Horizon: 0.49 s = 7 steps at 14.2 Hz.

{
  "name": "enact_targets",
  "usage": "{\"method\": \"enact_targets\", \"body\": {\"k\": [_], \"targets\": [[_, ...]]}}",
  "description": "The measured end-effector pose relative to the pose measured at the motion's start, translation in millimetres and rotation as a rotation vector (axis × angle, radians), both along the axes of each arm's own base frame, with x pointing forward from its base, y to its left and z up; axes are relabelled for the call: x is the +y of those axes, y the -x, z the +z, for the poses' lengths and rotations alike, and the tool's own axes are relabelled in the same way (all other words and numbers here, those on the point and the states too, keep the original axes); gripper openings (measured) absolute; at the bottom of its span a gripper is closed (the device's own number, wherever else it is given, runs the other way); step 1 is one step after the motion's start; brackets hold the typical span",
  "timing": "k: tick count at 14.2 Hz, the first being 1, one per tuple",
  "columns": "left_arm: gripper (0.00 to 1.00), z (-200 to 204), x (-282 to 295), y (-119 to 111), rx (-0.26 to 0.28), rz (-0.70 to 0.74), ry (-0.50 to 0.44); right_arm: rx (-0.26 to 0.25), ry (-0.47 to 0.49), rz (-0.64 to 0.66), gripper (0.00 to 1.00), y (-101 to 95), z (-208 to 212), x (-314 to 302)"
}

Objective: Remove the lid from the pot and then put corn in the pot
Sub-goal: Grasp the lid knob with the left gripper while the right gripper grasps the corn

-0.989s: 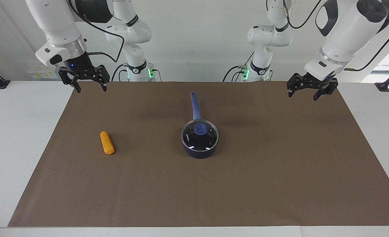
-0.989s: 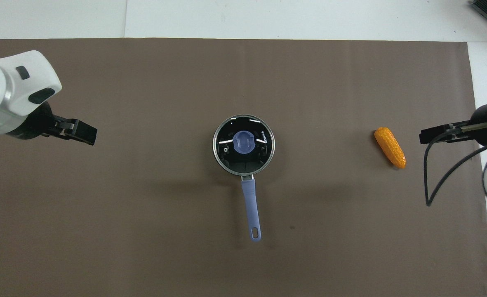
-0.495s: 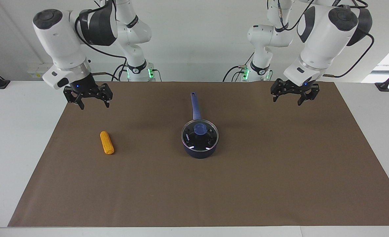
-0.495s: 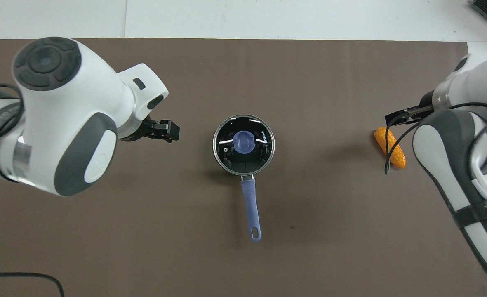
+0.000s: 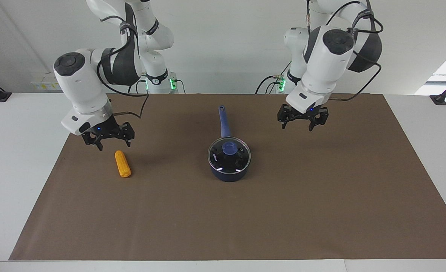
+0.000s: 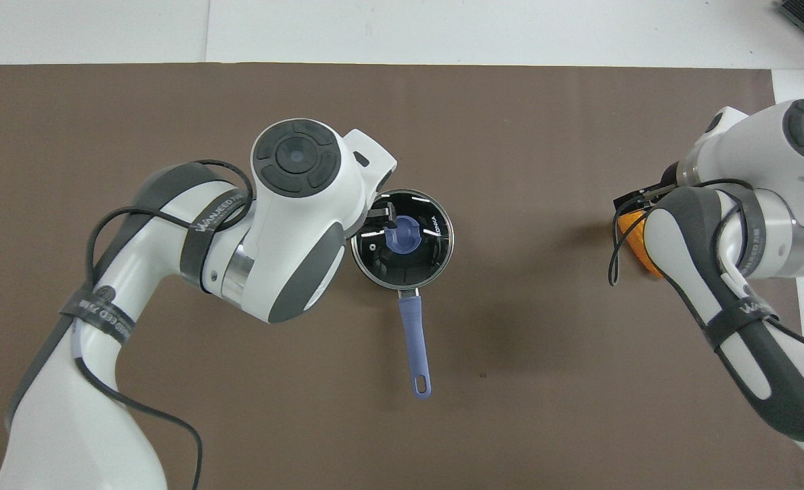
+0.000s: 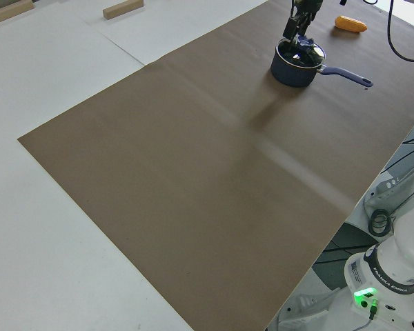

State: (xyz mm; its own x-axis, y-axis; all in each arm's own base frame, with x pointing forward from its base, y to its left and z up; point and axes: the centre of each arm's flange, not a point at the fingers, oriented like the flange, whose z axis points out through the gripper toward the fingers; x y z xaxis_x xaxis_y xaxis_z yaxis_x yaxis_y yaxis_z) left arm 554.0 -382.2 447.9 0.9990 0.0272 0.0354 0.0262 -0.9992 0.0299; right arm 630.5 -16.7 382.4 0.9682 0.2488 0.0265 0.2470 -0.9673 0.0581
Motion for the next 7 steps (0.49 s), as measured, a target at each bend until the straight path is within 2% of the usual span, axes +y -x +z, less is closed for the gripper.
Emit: {"method": "enact_targets", "body": {"k": [3,7], "targets": [[1.00,-17.9,-45.4,6.2,-0.014,0.008,-0.005,0.036,0.003,0.075,1.00,8.4,-26.0,-32.3],[1.00,-59.6,-88.9,18.4,-0.024,-0.016,-0.071,0.073,-0.006,0.089,1.00,14.0,-57.0,-41.7]]}}
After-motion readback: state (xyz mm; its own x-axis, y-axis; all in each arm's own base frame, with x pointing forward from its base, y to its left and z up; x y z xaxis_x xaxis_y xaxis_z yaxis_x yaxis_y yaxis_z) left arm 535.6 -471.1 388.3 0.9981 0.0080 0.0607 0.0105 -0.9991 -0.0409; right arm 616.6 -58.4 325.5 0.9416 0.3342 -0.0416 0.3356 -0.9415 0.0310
